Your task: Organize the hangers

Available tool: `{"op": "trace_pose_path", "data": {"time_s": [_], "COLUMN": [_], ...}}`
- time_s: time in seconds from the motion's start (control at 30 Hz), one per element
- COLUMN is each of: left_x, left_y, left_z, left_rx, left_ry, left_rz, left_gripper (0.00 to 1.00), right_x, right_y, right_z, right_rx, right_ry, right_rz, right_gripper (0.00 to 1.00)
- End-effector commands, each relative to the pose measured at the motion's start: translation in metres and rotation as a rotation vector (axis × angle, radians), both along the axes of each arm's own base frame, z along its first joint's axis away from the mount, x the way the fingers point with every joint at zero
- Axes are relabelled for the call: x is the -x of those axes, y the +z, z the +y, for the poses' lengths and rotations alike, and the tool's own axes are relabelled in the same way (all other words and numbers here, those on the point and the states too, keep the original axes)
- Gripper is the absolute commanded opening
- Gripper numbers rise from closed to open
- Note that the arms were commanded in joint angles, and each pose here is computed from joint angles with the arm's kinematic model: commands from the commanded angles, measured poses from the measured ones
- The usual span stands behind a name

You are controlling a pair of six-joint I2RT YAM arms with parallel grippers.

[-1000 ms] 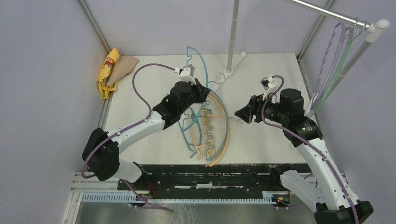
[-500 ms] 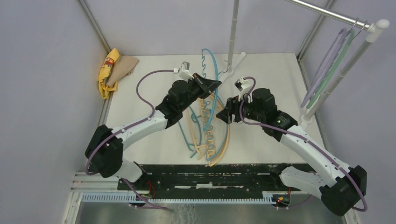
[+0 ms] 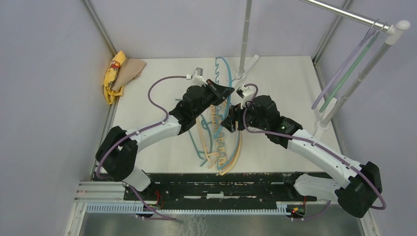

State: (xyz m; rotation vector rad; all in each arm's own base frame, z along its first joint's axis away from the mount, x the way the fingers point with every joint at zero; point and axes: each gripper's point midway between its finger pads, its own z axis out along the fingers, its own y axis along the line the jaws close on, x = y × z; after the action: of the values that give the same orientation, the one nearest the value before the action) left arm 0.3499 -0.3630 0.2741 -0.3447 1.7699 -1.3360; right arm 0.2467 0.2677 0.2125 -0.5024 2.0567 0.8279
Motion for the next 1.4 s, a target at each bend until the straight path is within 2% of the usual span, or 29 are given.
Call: {"op": "trace_pose_path", "data": {"time_s": [0.0,0.1,0.2,0.63,0.7,0.83,1.0,1.03,1.07,1.13,1.2,1.23,1.37], "left_x": [-0.002,-0.006,-0.005,0.031,0.035,0.04,0.047,0.049,0.053,0.059,0.067,0.071,0.096], "left_y": [0.059,0.058,0.062,0.102,0.106,0.112,0.116,0.118,0.117,0.116,0.112,0.11,0.105], "left_z": [-0.005,-0.002,-0.004,-0.022,-0.024,-0.021,-0.013,-0.01,-0.008,0.002,0.015,0.022,0.052], "left_rx": [0.125,0.09,0.111,0.338,0.356,0.371,0.292,0.253,0.208,0.129,0.05,0.006,-0.098], "left_ry": [0.02,0.04,0.031,-0.077,-0.093,-0.104,-0.1,-0.098,-0.102,-0.095,-0.081,-0.075,-0.078], "left_rz": [-0.11,-0.125,-0.122,-0.086,-0.084,-0.094,-0.159,-0.187,-0.216,-0.27,-0.322,-0.358,-0.457], "left_gripper": [0.03,0.03,0.03,0.03,0.03,0.03,0.03,0.09,0.21,0.51,0.89,0.99,0.99], "right_x": [-0.003,0.001,-0.001,-0.022,-0.024,-0.028,-0.03,-0.03,-0.03,-0.031,-0.029,-0.028,-0.024], "right_y": [0.04,0.046,0.043,0.018,0.018,0.013,0.01,0.011,0.011,0.017,0.023,0.028,0.049], "right_z": [0.005,-0.007,-0.008,0.015,0.012,-0.003,-0.03,-0.037,-0.043,-0.056,-0.064,-0.068,-0.085], "right_rx": [-0.031,-0.007,-0.006,-0.016,-0.012,0.037,0.104,0.115,0.124,0.136,0.131,0.13,0.132], "right_ry": [-0.012,-0.032,-0.04,-0.06,-0.074,-0.135,-0.241,-0.27,-0.294,-0.348,-0.375,-0.388,-0.442], "right_rz": [-0.1,-0.123,-0.125,-0.088,-0.094,-0.103,-0.122,-0.128,-0.132,-0.147,-0.163,-0.172,-0.198], "right_gripper": [0.7,0.71,0.72,0.7,0.62,0.32,0.1,0.08,0.07,0.01,0.01,0.01,0.01]}}
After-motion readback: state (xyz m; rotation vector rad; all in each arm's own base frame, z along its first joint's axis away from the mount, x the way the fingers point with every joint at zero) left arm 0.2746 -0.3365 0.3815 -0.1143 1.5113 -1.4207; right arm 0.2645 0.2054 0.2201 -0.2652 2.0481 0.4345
